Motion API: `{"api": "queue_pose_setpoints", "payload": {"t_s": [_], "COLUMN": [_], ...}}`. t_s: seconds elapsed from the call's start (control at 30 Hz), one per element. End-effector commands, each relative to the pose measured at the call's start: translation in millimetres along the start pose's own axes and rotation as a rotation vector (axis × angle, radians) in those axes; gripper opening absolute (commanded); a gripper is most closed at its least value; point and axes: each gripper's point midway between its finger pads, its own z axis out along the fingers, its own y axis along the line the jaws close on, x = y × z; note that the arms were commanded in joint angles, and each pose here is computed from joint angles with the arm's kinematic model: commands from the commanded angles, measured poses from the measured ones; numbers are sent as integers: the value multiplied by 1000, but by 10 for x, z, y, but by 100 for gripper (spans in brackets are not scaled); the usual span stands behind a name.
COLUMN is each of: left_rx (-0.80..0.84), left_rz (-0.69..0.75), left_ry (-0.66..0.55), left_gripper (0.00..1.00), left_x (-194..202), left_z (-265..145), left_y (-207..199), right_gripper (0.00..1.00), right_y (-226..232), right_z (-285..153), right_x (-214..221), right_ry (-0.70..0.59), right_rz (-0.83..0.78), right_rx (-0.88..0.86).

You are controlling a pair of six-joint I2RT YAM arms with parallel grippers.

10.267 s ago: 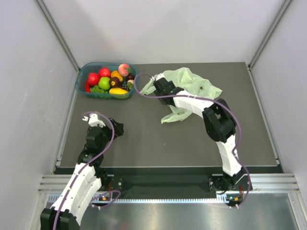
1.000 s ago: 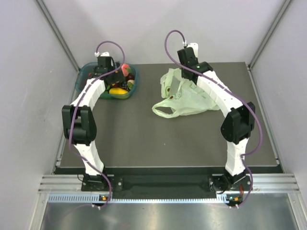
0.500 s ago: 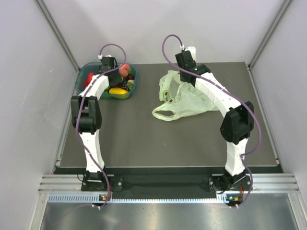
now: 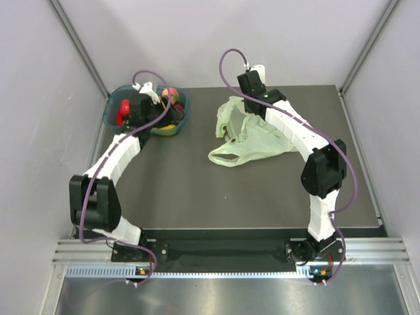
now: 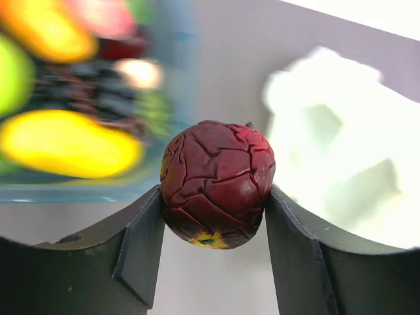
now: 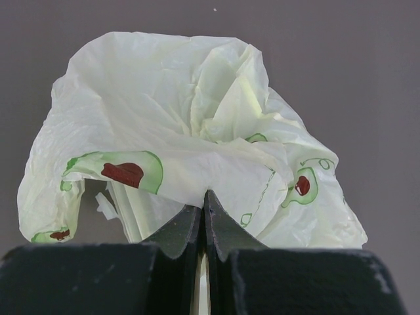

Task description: Place the fake fruits into the plastic bag and tie a complex knot

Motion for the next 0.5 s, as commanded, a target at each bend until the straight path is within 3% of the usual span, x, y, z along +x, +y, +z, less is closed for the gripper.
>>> {"api": "queue_pose_setpoints", "payload": {"t_s": [0.0,0.23,0.47], "left_rx": [244,433,524], "left_rz": [0,7,-16], "left_ry": [-42,10,44], "left_gripper": [40,39,39], "left_x": [124,706,1032], "left_z": [-181,-278,36], "left_y": [-713,-1437,-1823], "right_gripper": [0,0,0], "right_y": [26,48,76], "right_z": [-311,-426,-545], "right_x": [-325,-359,-358], "right_ry": [-91,-96,-99], "right_rz": [43,55,68], "right_rx": [-37,-66,-101]}}
